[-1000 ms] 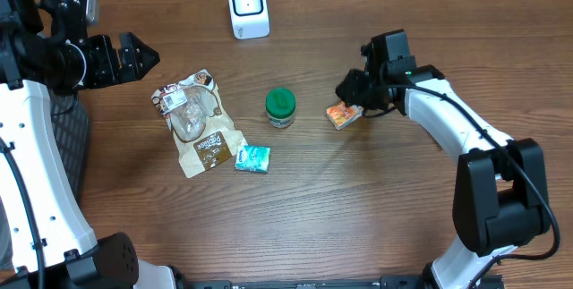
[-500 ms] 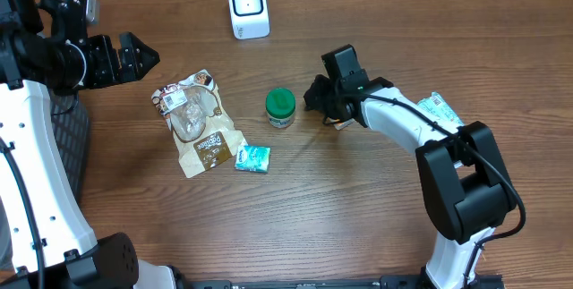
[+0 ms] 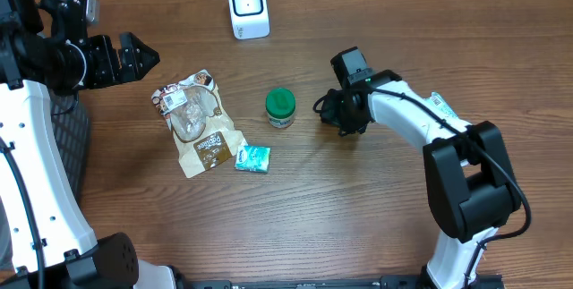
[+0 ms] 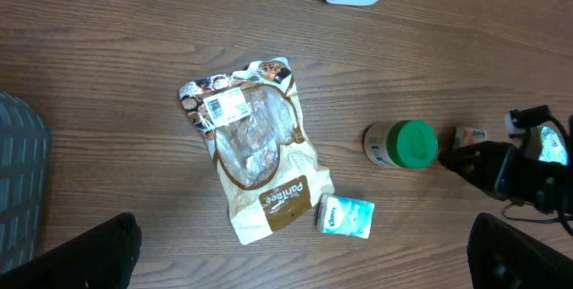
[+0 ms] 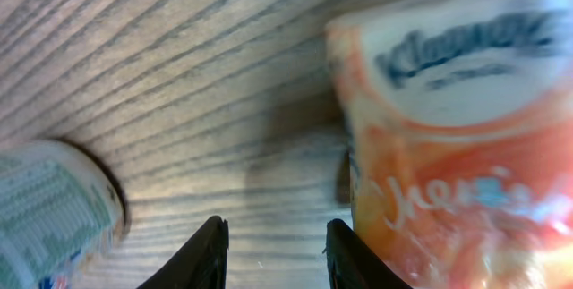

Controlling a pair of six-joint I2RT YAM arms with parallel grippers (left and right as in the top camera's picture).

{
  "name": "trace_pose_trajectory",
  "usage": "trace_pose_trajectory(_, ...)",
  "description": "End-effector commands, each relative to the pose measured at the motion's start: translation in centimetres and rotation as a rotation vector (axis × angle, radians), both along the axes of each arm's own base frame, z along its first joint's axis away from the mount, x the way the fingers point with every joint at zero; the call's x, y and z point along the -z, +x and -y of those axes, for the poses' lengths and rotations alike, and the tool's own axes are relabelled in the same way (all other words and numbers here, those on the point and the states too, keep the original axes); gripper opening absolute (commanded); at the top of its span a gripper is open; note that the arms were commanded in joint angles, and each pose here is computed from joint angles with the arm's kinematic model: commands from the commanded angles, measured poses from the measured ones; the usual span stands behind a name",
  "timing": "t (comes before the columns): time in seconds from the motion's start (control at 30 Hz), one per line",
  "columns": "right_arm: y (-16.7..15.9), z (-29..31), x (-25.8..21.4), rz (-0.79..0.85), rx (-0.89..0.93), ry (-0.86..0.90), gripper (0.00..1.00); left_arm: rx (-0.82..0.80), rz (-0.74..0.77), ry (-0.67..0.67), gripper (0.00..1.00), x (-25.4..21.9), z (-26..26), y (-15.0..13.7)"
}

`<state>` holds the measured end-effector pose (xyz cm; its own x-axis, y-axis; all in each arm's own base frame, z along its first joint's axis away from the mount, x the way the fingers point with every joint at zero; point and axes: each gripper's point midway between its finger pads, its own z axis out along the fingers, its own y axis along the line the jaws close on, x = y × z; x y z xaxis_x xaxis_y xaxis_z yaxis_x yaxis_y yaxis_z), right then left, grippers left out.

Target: Scan the item barcode

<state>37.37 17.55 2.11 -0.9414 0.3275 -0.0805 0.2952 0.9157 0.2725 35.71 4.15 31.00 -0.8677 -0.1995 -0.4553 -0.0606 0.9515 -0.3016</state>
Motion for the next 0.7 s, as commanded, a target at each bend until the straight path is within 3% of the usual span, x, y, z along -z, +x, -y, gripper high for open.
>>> trace_pose_trajectory(0.0, 2.0, 1.3, -5.9, 0.128, -0.057, 0.004, 0.34, 0.02, 0.031, 0.009, 1.0, -0.8, 0.2, -0.1)
trace_pose_trajectory(0.2, 1.5, 5.7, -9.0, 0.115, -0.069, 0.058, 0.34, 0.02, 0.031, 0.009, 1.0, -0.8, 0.2, -0.1)
trace_pose_trajectory(0.67, -1.6, 7.1, -3.1, 0.031, -0.093, 0.033, 0.34, 0.02, 0.031, 0.009, 1.0, -0.8, 0.2, -0.1)
